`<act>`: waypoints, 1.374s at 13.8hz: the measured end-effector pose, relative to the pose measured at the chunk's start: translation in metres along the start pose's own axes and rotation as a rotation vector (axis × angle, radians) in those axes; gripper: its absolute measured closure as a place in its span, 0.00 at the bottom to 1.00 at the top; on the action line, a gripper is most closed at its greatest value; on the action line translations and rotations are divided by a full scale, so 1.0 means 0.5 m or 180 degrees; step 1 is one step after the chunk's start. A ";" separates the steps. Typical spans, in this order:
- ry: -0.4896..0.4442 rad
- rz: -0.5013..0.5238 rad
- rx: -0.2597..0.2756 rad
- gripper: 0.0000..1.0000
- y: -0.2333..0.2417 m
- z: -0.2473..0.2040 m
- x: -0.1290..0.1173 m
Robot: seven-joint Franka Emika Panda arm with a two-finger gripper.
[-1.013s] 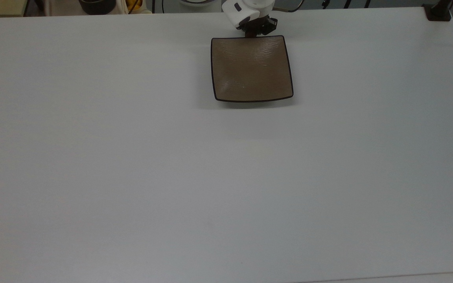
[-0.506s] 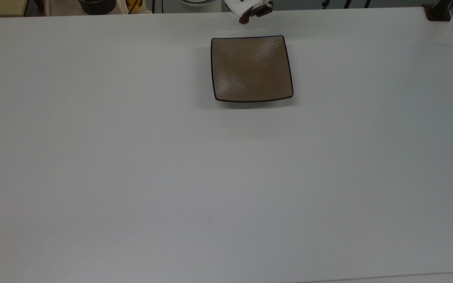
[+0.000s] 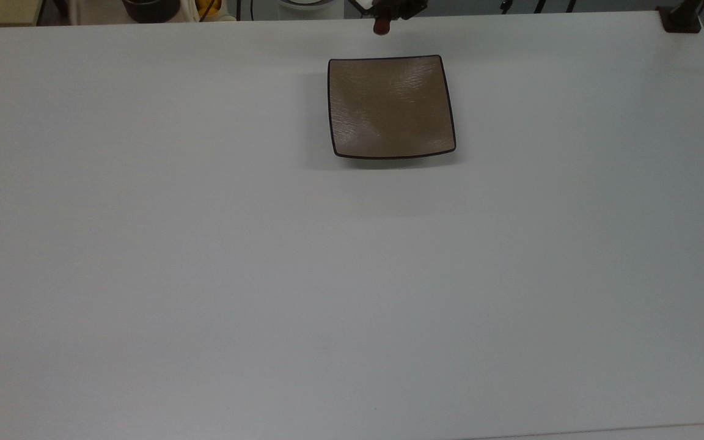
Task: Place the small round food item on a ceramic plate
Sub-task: 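Lift the held food item off the table, then carry the food item over the brown square plate and release it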
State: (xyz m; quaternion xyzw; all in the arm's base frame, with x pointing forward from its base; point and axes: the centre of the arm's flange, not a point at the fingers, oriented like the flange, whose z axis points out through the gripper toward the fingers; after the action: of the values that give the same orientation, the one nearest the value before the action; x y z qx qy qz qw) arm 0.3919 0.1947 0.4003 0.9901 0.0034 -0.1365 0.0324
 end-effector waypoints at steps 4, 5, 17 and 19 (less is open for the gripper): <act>0.0442 0.0119 0.0224 0.86 0.017 -0.048 0.048; 0.0562 0.0139 0.0278 0.87 0.013 -0.048 0.062; 0.0955 0.0407 0.0535 0.23 -0.027 -0.008 0.212; 0.1026 0.0437 0.0574 0.01 -0.021 -0.034 0.222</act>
State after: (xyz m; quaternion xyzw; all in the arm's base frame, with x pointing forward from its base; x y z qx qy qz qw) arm 0.5030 0.2058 0.3862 0.9959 -0.0711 0.0266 -0.0481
